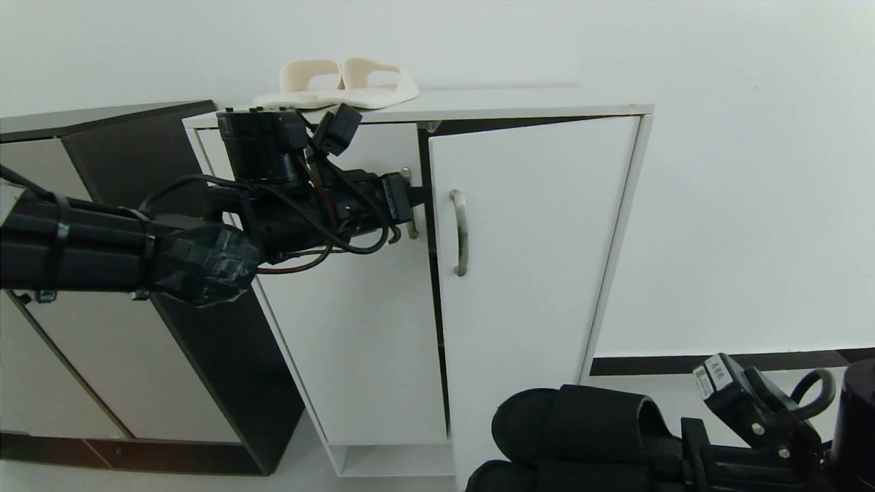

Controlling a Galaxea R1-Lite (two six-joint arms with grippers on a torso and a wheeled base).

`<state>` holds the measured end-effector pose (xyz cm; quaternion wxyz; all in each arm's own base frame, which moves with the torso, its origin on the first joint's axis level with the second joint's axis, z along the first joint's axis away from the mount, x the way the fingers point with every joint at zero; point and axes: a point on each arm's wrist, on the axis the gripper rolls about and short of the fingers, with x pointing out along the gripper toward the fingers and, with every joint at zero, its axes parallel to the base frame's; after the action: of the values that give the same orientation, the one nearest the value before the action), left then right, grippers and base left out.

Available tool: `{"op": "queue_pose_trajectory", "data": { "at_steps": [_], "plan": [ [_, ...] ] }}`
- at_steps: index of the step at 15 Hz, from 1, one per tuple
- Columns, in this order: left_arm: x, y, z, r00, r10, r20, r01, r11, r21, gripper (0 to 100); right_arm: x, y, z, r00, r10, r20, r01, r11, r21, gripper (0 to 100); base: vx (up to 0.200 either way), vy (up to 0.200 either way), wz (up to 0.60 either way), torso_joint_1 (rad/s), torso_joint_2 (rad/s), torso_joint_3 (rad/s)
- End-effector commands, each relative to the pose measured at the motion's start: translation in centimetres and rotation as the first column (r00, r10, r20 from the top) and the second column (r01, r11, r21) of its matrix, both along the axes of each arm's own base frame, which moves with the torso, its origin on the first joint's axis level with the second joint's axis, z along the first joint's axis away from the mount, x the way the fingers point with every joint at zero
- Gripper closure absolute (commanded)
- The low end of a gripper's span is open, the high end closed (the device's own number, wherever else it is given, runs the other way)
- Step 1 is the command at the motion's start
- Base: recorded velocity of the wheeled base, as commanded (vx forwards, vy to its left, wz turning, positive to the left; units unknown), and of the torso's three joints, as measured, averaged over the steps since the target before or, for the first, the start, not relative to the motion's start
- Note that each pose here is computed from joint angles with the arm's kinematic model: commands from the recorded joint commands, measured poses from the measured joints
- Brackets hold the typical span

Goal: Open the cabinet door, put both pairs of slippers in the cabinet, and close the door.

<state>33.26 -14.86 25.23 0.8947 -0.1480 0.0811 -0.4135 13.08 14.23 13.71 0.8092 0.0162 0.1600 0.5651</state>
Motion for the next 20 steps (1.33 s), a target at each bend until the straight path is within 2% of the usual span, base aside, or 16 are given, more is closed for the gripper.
{"op": "queue_pose_trajectory", "data": {
  "at_steps": [1,2,4,5,7,11,13,15,16,17,18,19,20],
  "plan": [
    [-0.4,-0.8,-0.4,1.000,-0.026,-0.011,0.026,1.000,0.004,100,-0.3,0.1,0.1,1.000,0.018,0.004,-0.018,1.000,0.004,100,-0.200,0.000,0.00,0.007,0.00,0.002],
    [-1.1,-1.9,-0.7,0.997,-0.080,-0.002,0.080,0.997,0.007,100,-0.5,0.2,0.1,1.000,0.029,-0.001,-0.029,1.000,0.000,100,-0.200,0.000,0.00,-0.002,0.00,-0.002],
    [-2.2,-3.4,-1.1,0.987,-0.148,0.060,0.149,0.989,-0.017,100,-0.7,0.2,0.1,0.999,0.033,0.001,-0.033,0.999,0.001,100,-0.200,0.000,0.00,-0.005,0.00,-0.002],
    [-3.0,-4.3,-1.4,0.981,-0.180,0.076,0.183,0.983,-0.023,100,-0.7,0.2,0.1,0.999,0.035,0.002,-0.035,0.999,0.002,100,-0.200,0.000,0.00,-0.007,0.00,0.002],
    [-3.8,-5.4,-1.5,0.973,-0.217,0.083,0.220,0.975,-0.026,100,-0.7,0.2,0.1,0.999,0.033,0.002,-0.033,0.999,0.002,100,-0.200,0.000,0.00,0.005,0.00,0.002],
    [-4.4,-4.9,-0.3,0.969,-0.210,0.130,0.217,0.975,-0.043,100,-0.6,0.3,0.1,1.000,0.027,0.002,-0.027,1.000,0.000,100,0.000,0.000,0.00,0.000,0.00,0.000],
    [-5.5,-3.9,0.6,0.971,-0.189,0.148,0.199,0.979,-0.053,100,0.0,0.9,0.2,1.000,0.003,0.004,-0.003,1.000,-0.004,100,0.000,0.000,0.00,0.000,0.00,0.000],
    [-7.6,-2.2,2.4,0.978,-0.097,0.184,0.114,0.990,-0.081,100,0.9,2.7,0.5,0.996,-0.087,0.025,0.087,0.996,-0.019,100,0.000,0.000,0.00,0.000,0.00,0.000],
    [-8.8,-1.2,3.2,0.980,-0.005,0.200,0.027,0.994,-0.106,100,1.4,4.0,0.8,0.988,-0.152,0.018,0.152,0.988,-0.010,100,0.000,0.000,0.00,0.000,0.00,0.000],
    [-10.1,-0.3,4.1,0.971,0.086,0.222,-0.058,0.990,-0.132,100,2.0,5.4,1.1,0.974,-0.225,-0.009,0.225,0.974,0.009,100,0.000,0.000,0.00,0.000,0.00,0.000],
    [-11.8,0.7,4.6,0.957,0.149,0.248,-0.117,0.983,-0.140,100,3.1,6.8,1.2,0.950,-0.311,-0.034,0.312,0.950,0.023,100,0.000,0.000,0.00,0.000,0.00,0.000],
    [-13.4,1.8,4.8,0.940,0.200,0.278,-0.171,0.977,-0.127,100,4.3,8.0,1.0,0.919,-0.391,-0.051,0.393,0.919,0.031,100,0.000,0.000,0.00,0.000,0.00,0.000],
    [-14.3,2.4,4.7,0.931,0.231,0.281,-0.209,0.972,-0.108,100,4.9,8.6,0.8,0.902,-0.428,-0.054,0.430,0.902,0.029,100,0.000,0.000,0.00,0.000,0.00,0.000]
  ]
}}
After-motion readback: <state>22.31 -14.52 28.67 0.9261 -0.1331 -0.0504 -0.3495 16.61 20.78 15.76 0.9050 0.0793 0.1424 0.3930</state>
